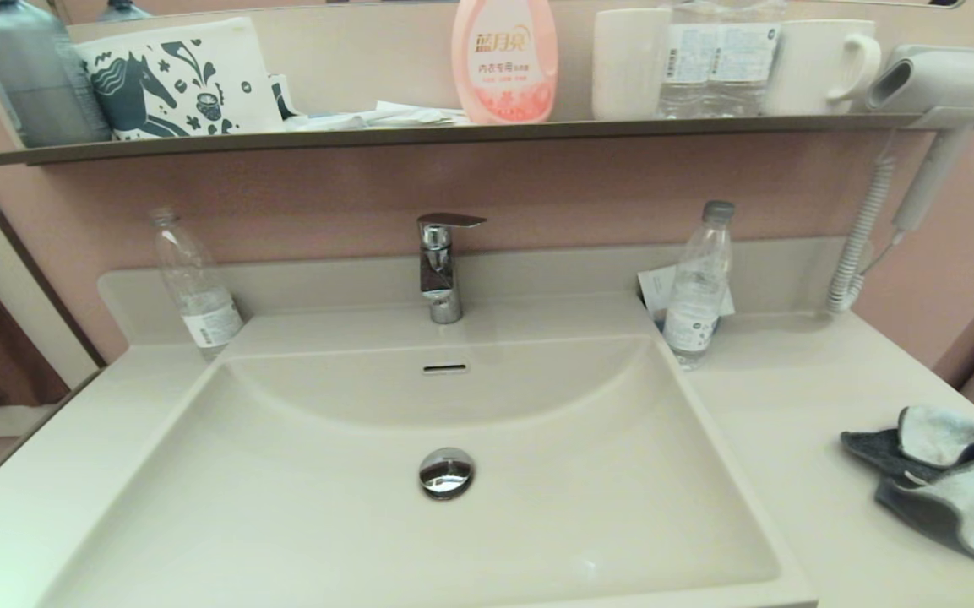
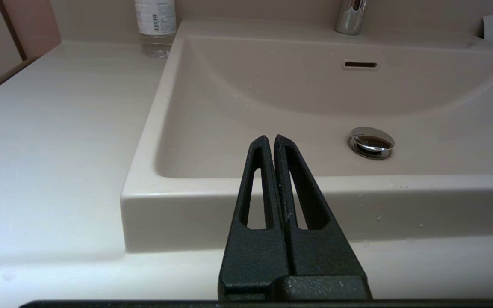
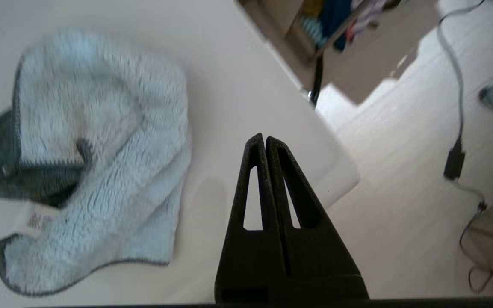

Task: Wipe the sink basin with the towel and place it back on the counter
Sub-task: Pick up the cloth

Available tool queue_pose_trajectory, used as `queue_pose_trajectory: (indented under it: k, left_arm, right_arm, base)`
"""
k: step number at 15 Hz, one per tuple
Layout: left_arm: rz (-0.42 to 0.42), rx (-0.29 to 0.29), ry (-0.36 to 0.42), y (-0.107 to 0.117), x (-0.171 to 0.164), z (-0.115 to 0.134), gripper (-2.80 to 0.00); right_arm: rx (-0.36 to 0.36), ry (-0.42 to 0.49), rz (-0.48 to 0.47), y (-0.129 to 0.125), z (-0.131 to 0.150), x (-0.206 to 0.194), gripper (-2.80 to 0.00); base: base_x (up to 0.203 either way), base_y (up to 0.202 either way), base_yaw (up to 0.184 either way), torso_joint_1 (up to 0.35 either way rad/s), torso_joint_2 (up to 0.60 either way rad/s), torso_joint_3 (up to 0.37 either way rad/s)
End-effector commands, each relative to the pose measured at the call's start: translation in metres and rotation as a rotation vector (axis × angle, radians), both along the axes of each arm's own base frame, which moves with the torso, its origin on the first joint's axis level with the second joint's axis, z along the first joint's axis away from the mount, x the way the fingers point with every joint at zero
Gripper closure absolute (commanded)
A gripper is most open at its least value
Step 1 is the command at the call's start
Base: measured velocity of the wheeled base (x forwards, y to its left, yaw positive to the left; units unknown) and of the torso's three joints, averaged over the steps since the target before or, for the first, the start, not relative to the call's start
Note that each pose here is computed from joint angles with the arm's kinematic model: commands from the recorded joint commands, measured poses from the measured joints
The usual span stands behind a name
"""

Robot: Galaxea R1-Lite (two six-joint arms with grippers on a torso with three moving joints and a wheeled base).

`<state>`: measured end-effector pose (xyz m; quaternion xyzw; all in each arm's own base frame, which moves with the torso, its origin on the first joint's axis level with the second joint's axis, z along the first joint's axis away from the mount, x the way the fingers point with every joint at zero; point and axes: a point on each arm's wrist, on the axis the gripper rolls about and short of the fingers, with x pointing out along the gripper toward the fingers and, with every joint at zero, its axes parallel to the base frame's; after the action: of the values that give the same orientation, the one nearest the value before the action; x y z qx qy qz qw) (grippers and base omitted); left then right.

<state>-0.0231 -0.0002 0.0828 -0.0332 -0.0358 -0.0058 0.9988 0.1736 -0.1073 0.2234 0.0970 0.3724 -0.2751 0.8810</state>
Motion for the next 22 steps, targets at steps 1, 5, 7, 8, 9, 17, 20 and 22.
queue_pose_trajectory:
  k: [1, 5, 7, 8, 9, 17, 20, 22]
  left_arm:
    - [0.0, -0.001, 0.001, 0.0, 0.0, 0.0, 0.0]
    - [0.0, -0.001, 0.001, 0.0, 0.0, 0.0, 0.0]
    - [0.0, -0.001, 0.001, 0.0, 0.0, 0.0, 0.0]
    - [0.0, -0.001, 0.001, 0.0, 0.0, 0.0, 0.0]
    - [0.0, -0.001, 0.001, 0.0, 0.0, 0.0, 0.0]
    - [0.0, -0.001, 0.001, 0.0, 0.0, 0.0, 0.0]
    - [0.0, -0.001, 0.001, 0.0, 0.0, 0.0, 0.0]
    - [0.0, -0.001, 0.001, 0.0, 0.0, 0.0, 0.0]
  right_arm:
    - [0.05, 0.066, -0.002, -0.008, -0.012, 0.011, 0.0]
    - [0.158, 0.073, 0.08, -0.005, -0.016, 0.01, 0.0]
    - [0.239, 0.114, 0.123, 0.0, -0.007, 0.004, 0.0]
    - [0.255, 0.116, 0.135, 0.001, -0.003, 0.004, -2.8]
    - [0.251, 0.1, 0.141, 0.0, 0.002, 0.006, -2.8]
    - [0.261, 0.094, 0.235, 0.007, 0.002, 0.015, -2.8]
    - [0.304, 0.152, 0.232, 0.005, -0.013, 0.027, -2.8]
    - [0.324, 0.185, 0.223, 0.001, -0.024, 0.033, -2.8]
  base:
    - [0.0, 0.0, 0.0, 0.0, 0.0, 0.0]
    - [0.0, 0.0, 0.0, 0.0, 0.0, 0.0]
    - [0.0, 0.0, 0.0, 0.0, 0.0, 0.0]
    - [0.0, 0.0, 0.0, 0.0, 0.0, 0.0]
    - [0.0, 0.0, 0.0, 0.0, 0.0, 0.0]
    - [0.0, 0.0, 0.0, 0.0, 0.0, 0.0]
    - [0.0, 0.0, 0.0, 0.0, 0.0, 0.0]
    - [0.0, 0.0, 0.0, 0.0, 0.0, 0.0]
